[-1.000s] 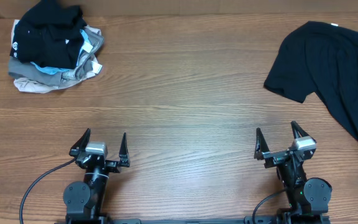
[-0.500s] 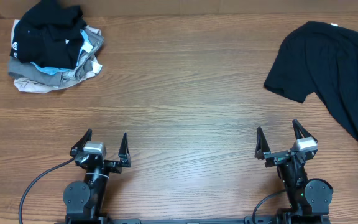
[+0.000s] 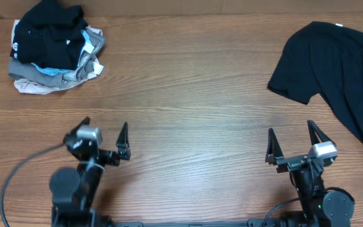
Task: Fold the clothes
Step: 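Reach the right gripper to the black T-shirt and grasp its edge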
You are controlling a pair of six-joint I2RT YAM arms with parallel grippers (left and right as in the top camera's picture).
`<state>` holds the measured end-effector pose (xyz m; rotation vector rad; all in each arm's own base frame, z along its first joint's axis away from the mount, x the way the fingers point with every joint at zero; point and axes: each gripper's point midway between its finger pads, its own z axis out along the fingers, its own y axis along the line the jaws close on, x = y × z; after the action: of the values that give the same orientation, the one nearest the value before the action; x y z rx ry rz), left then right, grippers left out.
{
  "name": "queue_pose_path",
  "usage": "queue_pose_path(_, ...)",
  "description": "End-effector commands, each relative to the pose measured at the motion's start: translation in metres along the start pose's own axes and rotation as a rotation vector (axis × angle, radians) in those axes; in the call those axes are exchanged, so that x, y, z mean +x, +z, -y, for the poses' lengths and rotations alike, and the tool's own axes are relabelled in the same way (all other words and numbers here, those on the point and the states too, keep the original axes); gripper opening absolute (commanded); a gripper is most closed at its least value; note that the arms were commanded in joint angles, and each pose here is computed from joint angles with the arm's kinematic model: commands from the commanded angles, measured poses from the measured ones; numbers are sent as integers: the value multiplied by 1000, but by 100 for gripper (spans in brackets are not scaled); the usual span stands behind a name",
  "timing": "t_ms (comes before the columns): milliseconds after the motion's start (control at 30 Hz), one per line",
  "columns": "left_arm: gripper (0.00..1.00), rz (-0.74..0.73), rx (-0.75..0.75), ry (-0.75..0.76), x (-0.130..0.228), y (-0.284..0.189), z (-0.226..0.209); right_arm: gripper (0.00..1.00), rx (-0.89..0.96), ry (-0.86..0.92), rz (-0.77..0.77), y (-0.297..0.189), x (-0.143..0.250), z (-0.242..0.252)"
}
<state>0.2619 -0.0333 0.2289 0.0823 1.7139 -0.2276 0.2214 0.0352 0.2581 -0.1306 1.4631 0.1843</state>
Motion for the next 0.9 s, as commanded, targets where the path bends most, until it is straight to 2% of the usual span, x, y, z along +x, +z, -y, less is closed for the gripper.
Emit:
queue_pose_path(0, 100, -48, 69, -10, -21, 13, 11, 100, 1, -2, 34, -6, -27, -2)
queue_pose_path(267, 100, -236, 194, -71, -47, 58, 26, 100, 6, 17, -69, 0, -36, -1)
queue_pose_path(433, 100, -343, 264, -74, -59, 85, 35, 100, 16, 64, -210, 16, -35, 2)
queue_pose_path(700, 100, -353, 359, 124, -71, 116, 77, 100, 51, 217, -559, 61, -14, 10)
queue_pose_path(867, 100, -347, 420, 272, -62, 119, 111, 100, 51, 284, -792, 95, 2, 16)
